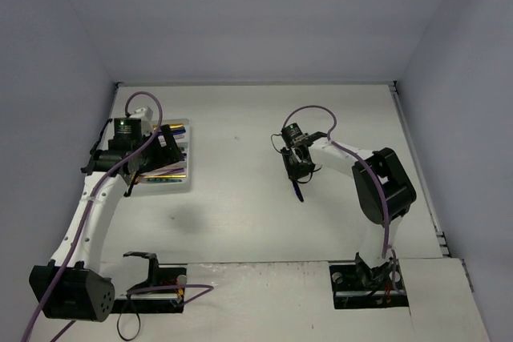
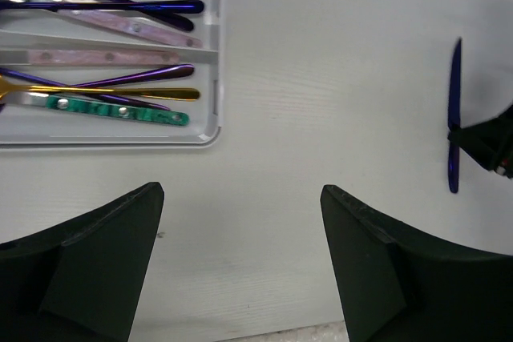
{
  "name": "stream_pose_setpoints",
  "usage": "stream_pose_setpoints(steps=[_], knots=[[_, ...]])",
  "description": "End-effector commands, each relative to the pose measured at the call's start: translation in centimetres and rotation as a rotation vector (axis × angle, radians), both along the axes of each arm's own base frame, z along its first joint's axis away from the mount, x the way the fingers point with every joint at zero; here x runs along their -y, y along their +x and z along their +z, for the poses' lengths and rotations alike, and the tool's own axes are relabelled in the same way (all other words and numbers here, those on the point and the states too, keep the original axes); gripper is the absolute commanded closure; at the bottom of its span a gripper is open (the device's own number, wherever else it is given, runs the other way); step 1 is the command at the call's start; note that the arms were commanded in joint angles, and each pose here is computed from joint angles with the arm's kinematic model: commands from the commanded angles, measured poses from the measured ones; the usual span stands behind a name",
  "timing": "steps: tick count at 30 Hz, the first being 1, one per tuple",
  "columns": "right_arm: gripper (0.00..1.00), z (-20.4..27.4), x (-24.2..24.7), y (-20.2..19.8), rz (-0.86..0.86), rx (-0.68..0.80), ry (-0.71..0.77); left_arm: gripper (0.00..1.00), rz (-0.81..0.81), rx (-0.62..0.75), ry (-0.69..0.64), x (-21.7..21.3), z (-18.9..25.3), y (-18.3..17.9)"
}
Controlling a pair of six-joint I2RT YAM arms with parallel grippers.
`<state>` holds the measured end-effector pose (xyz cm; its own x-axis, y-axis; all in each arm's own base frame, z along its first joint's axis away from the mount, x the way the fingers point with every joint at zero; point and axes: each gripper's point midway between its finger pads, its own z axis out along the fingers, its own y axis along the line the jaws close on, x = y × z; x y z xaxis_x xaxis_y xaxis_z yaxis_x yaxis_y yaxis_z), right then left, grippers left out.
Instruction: Sort the eating utensils into containers
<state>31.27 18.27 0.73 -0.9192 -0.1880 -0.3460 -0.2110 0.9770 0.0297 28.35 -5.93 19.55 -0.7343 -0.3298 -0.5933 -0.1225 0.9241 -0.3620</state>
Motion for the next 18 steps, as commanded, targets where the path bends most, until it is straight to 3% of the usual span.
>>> stream_pose_setpoints(steps=[1, 14, 18], knots=[[1.00, 1.8, -2.6, 1.7, 0.028, 0.067, 0.030, 0.23, -0.177, 0.138, -0.106, 5.1, 3.4, 0.8], [1.00, 9.6, -8.6, 3.6, 0.039, 0.185, 0.254, 0.23, -0.350, 0.216, -0.402, 15.4, 1.9, 0.4], [1.00, 12.2, -10.2, 3.6, 0.034, 0.209, 0.331, 0.23, -0.417, 0.203, -0.415, 18.4, 0.7, -0.1]])
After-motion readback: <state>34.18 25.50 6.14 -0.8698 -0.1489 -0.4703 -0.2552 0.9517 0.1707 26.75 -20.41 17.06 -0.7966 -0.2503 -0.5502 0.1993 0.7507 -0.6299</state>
